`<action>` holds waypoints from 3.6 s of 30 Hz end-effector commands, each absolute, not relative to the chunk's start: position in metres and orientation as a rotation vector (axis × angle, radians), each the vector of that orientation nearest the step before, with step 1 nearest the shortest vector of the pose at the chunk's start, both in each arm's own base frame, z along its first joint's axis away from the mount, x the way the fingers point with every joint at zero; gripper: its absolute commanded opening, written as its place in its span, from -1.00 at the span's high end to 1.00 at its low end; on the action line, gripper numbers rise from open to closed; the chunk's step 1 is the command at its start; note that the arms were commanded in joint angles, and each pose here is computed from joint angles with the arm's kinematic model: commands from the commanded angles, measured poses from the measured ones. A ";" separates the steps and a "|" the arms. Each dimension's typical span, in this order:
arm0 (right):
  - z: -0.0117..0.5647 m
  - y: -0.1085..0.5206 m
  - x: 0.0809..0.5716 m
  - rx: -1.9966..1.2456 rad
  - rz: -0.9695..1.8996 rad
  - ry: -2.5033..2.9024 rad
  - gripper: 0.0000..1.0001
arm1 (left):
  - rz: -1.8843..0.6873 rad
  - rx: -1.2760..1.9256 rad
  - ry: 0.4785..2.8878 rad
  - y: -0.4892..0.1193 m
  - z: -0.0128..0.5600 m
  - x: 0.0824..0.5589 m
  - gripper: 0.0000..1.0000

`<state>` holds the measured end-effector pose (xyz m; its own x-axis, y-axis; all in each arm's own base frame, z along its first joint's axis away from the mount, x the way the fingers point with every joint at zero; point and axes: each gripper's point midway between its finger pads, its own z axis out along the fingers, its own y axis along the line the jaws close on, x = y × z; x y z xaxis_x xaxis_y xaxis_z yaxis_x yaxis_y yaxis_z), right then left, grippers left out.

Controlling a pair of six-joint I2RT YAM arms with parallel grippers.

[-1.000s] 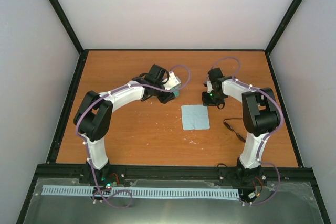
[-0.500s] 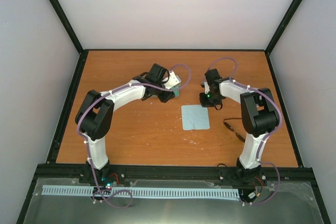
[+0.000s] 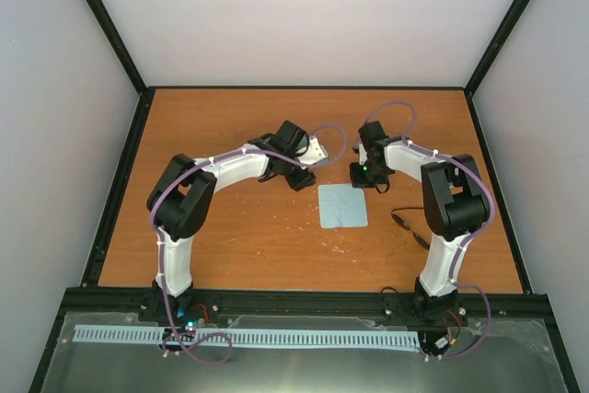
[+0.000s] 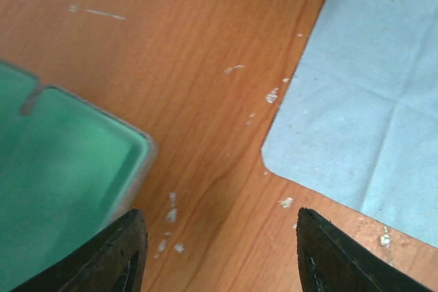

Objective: Organize the sunglasses
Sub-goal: Fold the glasses cleaning cloth at the center of the board.

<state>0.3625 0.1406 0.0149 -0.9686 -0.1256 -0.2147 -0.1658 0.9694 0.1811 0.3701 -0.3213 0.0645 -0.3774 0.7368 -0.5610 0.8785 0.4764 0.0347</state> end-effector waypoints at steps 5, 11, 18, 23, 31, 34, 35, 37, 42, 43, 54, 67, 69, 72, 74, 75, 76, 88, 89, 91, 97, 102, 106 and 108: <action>0.012 0.136 0.361 -0.184 0.249 2.934 0.95 | -0.417 1.402 2.213 -0.343 0.052 0.364 -0.20; 0.016 0.140 0.365 -0.180 0.275 2.923 0.94 | -0.433 1.421 2.224 -0.349 0.041 0.364 -0.19; 0.018 0.141 0.367 -0.191 0.285 2.921 0.94 | -0.458 1.440 2.225 -0.360 0.037 0.362 -0.17; 0.019 0.144 0.366 -0.199 0.302 2.917 0.94 | -0.464 1.458 2.227 -0.367 0.033 0.356 -0.13; 0.020 0.143 0.364 -0.209 0.307 2.913 0.95 | -0.468 1.480 2.237 -0.373 0.022 0.351 0.08; 0.020 0.142 0.363 -0.209 0.310 2.912 0.94 | -0.452 1.481 2.245 -0.372 0.016 0.351 0.13; 0.020 0.142 0.362 -0.210 0.308 2.914 0.95 | -0.450 1.485 2.247 -0.371 0.015 0.351 0.14; 0.020 0.143 0.362 -0.212 0.312 2.912 0.94 | -0.448 1.493 2.245 -0.371 0.012 0.350 0.24; 0.021 0.144 0.362 -0.204 0.323 2.908 0.94 | -0.462 1.494 2.253 -0.371 0.011 0.348 0.56; 0.022 0.144 0.363 -0.203 0.324 2.904 0.94 | -0.467 1.496 2.254 -0.371 0.011 0.347 0.63; 0.027 0.145 0.364 -0.196 0.342 2.886 0.94 | -0.467 1.498 2.270 -0.366 0.013 0.337 0.99; 0.053 0.146 0.373 -0.184 0.381 2.793 0.94 | -0.334 1.473 2.153 -0.368 0.046 0.363 0.99; 0.053 0.147 0.371 -0.193 0.392 2.794 0.94 | -0.327 1.467 2.141 -0.368 0.051 0.365 0.99; 0.052 0.146 0.366 -0.205 0.400 2.801 0.94 | -0.327 1.453 2.131 -0.369 0.059 0.366 0.99; 0.051 0.146 0.362 -0.208 0.401 2.803 0.94 | -0.333 1.437 2.127 -0.369 0.064 0.366 0.99; 0.050 0.145 0.360 -0.209 0.401 2.805 0.94 | -0.341 1.433 2.125 -0.369 0.067 0.365 0.99; 0.050 0.145 0.359 -0.209 0.402 2.804 0.94 | -0.352 1.426 2.124 -0.370 0.071 0.365 0.99; 0.052 0.148 0.334 -0.206 0.488 2.802 0.95 | -0.436 1.453 2.168 -0.364 0.065 0.333 0.99; 0.052 0.148 0.332 -0.205 0.497 2.801 0.95 | -0.440 1.455 2.169 -0.364 0.065 0.331 0.99; 0.052 0.148 0.326 -0.204 0.512 2.798 0.94 | -0.446 1.461 2.169 -0.363 0.064 0.325 0.99; 0.053 0.150 0.313 -0.203 0.558 2.795 0.94 | -0.459 1.483 2.161 -0.366 0.063 0.312 0.99; 0.047 0.149 0.300 -0.199 0.573 2.813 0.94 | -0.464 1.505 2.152 -0.369 0.063 0.301 0.99; 0.041 0.149 0.292 -0.200 0.587 2.829 0.94 | -0.474 1.528 2.146 -0.371 0.061 0.290 0.99; 0.038 0.150 0.289 -0.204 0.593 2.834 0.94 | -0.481 1.538 2.148 -0.372 0.059 0.285 0.99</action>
